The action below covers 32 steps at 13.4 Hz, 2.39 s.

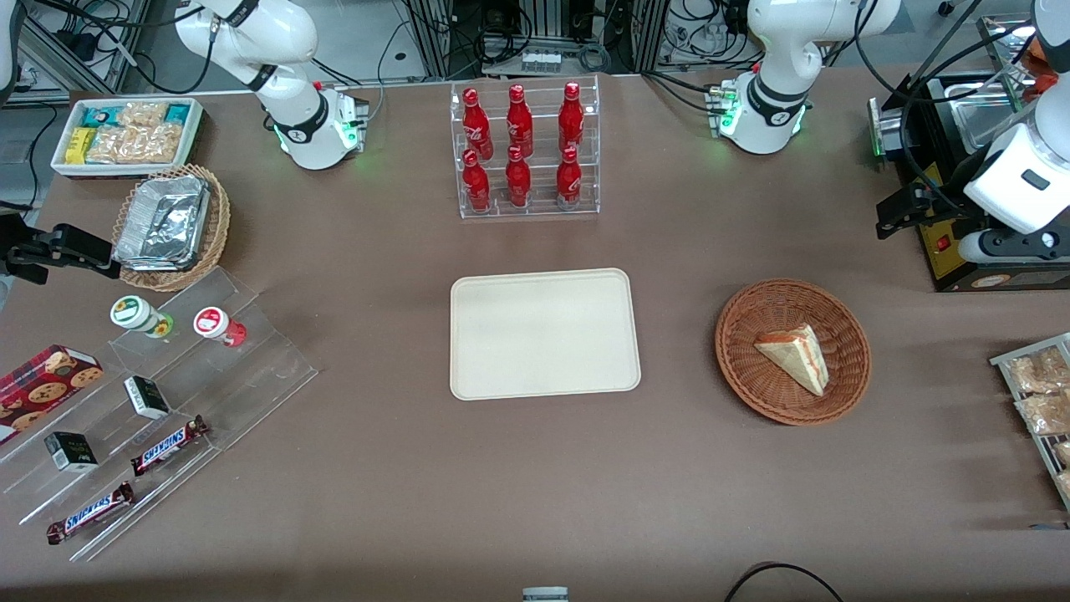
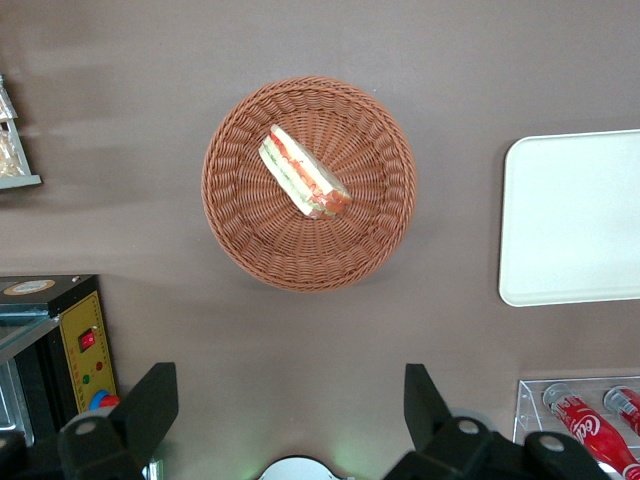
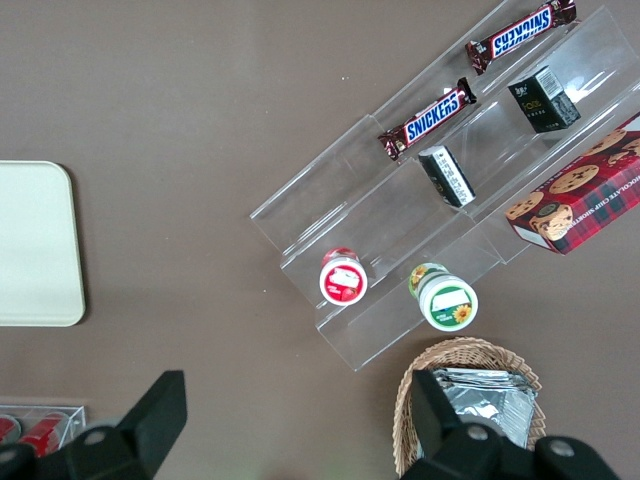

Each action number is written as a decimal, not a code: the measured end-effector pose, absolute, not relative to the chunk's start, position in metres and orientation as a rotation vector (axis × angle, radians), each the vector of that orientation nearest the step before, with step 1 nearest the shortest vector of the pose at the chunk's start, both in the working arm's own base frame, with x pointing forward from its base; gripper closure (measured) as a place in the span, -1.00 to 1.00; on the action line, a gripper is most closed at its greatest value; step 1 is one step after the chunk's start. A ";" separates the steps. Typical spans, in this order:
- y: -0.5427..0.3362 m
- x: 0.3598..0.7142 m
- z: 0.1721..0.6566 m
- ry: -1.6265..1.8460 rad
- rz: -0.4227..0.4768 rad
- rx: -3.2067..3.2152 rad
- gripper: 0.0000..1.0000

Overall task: Place sandwich from basket to tray
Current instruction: 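Move the left gripper over the sandwich in the wicker basket, then lower the left gripper and close it on the wrapped sandwich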

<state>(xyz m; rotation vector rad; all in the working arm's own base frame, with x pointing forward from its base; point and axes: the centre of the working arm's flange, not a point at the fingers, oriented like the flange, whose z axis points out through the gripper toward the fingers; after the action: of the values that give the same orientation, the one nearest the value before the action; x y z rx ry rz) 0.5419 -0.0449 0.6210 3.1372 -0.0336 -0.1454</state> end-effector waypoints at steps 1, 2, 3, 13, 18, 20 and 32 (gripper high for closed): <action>-0.045 0.542 0.621 -0.037 -0.145 3.137 -1.00; -0.045 0.542 0.621 -0.037 -0.145 3.137 -1.00; -0.045 0.542 0.621 -0.036 -0.146 3.137 -1.00; -0.041 0.592 0.504 0.011 -0.156 3.158 -1.00; -0.041 0.589 0.452 0.165 -0.118 3.156 -1.00; -0.040 0.586 0.443 0.206 -0.137 3.156 -1.00; -0.038 0.568 0.374 0.729 -0.065 3.079 -1.00</action>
<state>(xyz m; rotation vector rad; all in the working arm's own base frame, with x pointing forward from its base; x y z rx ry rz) 0.5681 -0.0382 0.3736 3.0794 0.7292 -0.0647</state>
